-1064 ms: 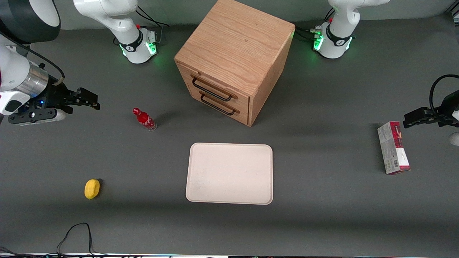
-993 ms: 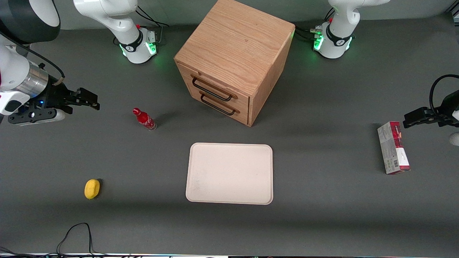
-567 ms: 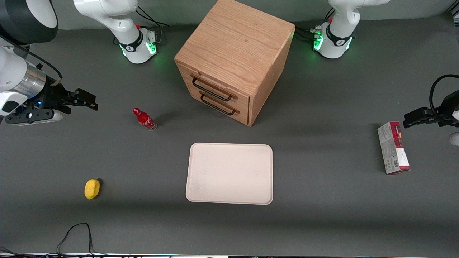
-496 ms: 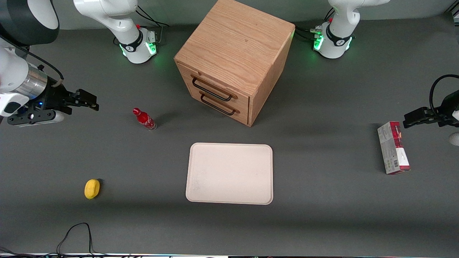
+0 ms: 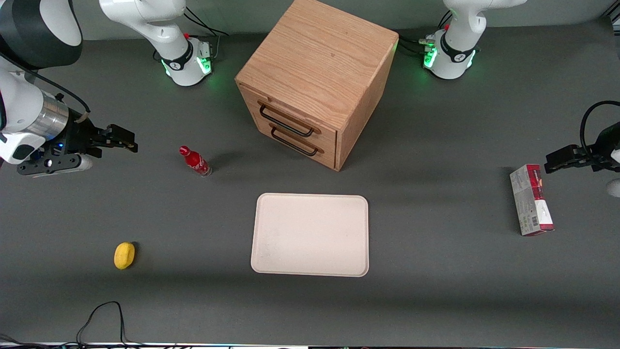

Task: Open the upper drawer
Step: 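Move the right gripper to the upper drawer's black handle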

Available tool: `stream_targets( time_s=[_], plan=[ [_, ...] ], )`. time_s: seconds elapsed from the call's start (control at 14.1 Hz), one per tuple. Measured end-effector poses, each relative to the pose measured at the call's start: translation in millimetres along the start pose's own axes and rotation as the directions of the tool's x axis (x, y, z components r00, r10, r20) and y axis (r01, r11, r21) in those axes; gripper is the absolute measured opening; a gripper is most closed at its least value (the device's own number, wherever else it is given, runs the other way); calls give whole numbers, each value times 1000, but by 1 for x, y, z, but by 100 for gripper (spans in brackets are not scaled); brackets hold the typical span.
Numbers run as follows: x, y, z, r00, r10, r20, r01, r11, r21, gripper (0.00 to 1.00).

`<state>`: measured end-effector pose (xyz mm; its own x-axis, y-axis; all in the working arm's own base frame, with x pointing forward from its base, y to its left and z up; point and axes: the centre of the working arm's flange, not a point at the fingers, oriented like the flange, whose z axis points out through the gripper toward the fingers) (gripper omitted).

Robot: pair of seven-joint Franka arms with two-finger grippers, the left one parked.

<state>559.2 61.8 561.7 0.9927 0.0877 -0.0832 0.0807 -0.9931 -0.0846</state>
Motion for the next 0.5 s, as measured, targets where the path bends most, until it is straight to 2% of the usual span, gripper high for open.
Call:
stream_targets(
  time_s=[0.28, 0.5],
  plan=[
    [5, -40, 7, 995, -99, 11, 99, 995, 13, 100],
    [13, -85, 21, 985, -171, 30, 169, 984, 56, 100]
  ],
)
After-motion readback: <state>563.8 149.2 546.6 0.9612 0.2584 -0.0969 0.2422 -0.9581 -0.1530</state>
